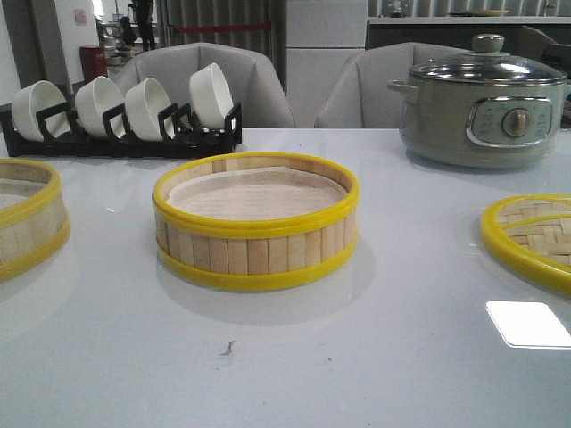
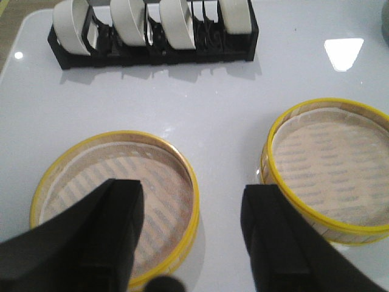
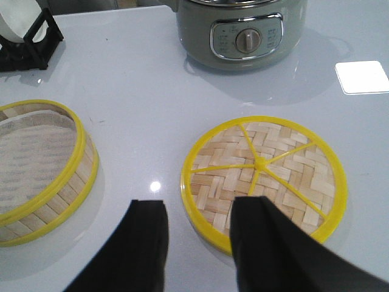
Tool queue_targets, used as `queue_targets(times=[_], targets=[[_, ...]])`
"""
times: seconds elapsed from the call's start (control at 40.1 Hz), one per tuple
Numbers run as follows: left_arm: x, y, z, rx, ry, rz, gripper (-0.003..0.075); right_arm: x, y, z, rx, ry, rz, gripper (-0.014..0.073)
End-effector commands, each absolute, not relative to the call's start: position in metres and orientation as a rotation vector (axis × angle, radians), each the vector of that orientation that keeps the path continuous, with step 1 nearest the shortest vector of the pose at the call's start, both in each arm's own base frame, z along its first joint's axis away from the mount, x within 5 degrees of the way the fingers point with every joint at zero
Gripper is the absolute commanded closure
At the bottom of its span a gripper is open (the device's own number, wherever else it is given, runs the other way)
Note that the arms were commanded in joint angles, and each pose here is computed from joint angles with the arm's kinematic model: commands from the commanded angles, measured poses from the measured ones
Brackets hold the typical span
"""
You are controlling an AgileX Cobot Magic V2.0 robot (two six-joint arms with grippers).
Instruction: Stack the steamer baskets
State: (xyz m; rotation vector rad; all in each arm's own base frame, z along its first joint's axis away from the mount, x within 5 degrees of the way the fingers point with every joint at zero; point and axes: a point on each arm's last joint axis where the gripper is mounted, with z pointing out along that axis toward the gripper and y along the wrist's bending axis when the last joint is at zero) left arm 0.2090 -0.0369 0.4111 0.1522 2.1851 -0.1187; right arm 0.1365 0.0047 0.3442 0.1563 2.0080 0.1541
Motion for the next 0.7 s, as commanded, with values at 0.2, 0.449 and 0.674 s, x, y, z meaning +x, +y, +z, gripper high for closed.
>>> queue_targets(times=[0.2, 0.449, 0.674], targets=[[0.259, -0.047, 0.379, 0.183, 2.327, -0.102, 0.0276, 0.140, 0.004, 0.364, 0.131, 1.884, 0.141, 0.0224], [0.310, -0.056, 0.321, 0.206, 2.476, -0.082, 0.0276, 0.140, 0.004, 0.364, 0.131, 1.882, 0.141, 0.0224], [0.339, -0.062, 0.278, 0.207, 2.553, -0.083, 0.0276, 0.140, 0.004, 0.364, 0.131, 1.882, 0.141, 0.0224]])
